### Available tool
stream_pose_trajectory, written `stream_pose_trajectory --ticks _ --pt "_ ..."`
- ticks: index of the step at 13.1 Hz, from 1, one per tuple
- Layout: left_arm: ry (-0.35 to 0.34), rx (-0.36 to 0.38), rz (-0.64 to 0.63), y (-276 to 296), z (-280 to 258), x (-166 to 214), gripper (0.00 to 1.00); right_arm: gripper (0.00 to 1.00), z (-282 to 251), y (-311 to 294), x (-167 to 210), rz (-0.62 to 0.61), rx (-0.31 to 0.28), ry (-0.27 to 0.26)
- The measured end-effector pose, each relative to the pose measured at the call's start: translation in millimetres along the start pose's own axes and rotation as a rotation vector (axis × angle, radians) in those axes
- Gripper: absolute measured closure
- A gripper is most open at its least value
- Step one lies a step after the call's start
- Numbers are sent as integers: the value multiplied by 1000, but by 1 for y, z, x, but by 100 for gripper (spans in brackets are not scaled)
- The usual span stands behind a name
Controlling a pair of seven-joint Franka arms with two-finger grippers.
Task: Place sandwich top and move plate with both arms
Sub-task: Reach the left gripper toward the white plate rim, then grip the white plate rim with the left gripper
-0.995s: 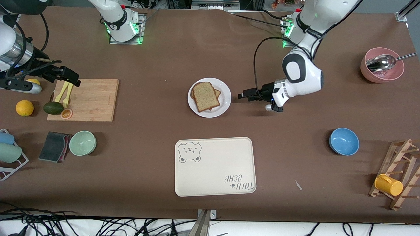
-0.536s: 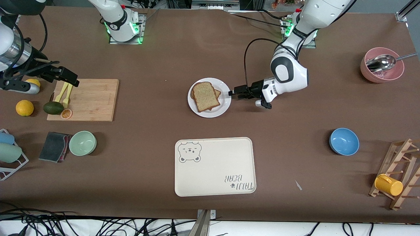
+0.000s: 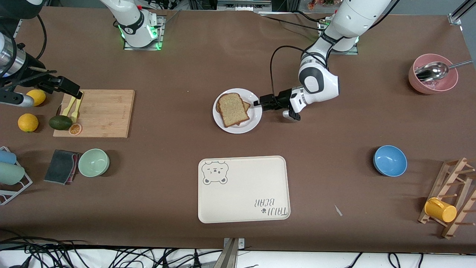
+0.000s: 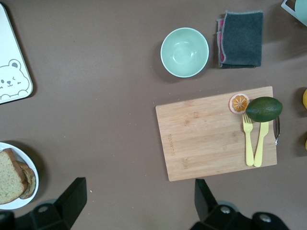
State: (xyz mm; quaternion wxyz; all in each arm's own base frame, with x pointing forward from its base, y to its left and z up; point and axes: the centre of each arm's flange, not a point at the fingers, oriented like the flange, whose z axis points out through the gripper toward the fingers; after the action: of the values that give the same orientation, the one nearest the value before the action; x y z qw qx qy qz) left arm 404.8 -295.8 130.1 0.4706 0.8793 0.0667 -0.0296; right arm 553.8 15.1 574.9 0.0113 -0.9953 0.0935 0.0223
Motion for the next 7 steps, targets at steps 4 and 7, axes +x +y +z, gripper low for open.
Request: stream_pose_trajectory --ticks 4,7 --pt "-1 13 12 -1 5 -5 32 0 0 2 0 -6 0 0" --pt "7 9 -1 -6 8 -7 54 0 0 2 0 -9 0 1"
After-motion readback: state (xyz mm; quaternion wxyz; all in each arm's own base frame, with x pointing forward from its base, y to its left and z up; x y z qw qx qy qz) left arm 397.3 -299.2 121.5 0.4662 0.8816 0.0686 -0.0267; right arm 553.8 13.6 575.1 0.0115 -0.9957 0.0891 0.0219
